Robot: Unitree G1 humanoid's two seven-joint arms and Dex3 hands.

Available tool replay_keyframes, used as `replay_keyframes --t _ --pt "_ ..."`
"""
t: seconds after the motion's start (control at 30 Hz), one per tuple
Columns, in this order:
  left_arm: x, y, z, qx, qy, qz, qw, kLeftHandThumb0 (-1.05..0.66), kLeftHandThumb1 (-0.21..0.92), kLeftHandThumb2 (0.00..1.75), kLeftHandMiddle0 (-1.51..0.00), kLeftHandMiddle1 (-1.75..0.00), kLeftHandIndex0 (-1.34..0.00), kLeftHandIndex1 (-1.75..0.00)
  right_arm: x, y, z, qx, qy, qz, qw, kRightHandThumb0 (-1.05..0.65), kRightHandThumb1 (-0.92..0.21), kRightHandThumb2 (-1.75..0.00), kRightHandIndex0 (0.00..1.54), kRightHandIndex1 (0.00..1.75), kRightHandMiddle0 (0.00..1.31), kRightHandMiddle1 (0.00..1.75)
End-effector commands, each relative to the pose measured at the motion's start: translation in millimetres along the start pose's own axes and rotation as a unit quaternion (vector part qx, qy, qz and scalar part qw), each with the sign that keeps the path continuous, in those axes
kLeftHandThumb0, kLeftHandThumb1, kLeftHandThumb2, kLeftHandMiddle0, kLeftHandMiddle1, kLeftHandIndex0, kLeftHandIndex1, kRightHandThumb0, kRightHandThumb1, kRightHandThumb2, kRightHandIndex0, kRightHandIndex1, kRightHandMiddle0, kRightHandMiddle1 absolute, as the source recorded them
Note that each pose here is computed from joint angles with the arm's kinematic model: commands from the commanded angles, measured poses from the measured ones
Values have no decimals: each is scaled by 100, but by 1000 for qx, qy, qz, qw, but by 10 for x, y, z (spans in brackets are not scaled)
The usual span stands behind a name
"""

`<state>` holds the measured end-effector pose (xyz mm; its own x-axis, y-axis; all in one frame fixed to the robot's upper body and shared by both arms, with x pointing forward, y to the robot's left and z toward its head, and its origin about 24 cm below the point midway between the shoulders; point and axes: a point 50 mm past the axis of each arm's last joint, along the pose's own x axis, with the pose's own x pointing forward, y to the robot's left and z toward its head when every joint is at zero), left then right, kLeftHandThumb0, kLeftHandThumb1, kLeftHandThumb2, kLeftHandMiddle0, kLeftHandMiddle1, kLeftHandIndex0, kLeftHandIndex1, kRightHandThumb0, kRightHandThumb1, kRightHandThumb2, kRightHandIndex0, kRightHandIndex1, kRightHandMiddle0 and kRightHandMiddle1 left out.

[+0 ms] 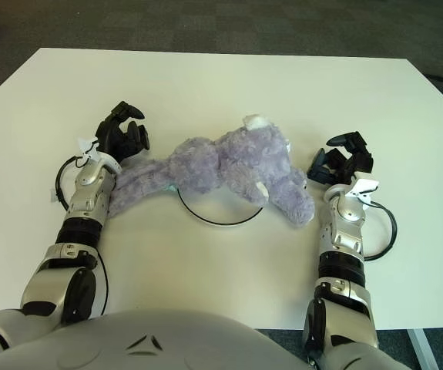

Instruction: Put the doll into the plate.

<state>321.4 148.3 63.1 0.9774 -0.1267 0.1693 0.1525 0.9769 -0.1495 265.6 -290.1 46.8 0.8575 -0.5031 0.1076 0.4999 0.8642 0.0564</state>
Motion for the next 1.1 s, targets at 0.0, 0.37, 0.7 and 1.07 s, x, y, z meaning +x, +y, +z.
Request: replay_keyframes --t 0.0,0.37,0.7,1.07 --pt "-69 -10 -8 12 0 7 1000 -45 41 120 -117 -175 -54 -175 -123 -54 -168 9 45 -14 999 0 -2 -164 87 167 59 175" --pt "-184 -50 -110 11 20 10 1000 -44 42 119 -118 -175 -53 -175 -135 -48 -149 8 52 -14 999 0 -3 -163 86 168 58 175" --pt "-244 -129 -218 -29 33 0 999 -45 39 123 -120 -175 -55 -175 -142 -47 -148 9 55 -12 998 0 -4 -162 85 169 58 175" --pt "-275 -145 -235 -36 28 10 999 -45 41 120 -119 -175 -53 -175 -144 -37 -143 13 59 -10 998 0 -5 -162 84 171 57 175"
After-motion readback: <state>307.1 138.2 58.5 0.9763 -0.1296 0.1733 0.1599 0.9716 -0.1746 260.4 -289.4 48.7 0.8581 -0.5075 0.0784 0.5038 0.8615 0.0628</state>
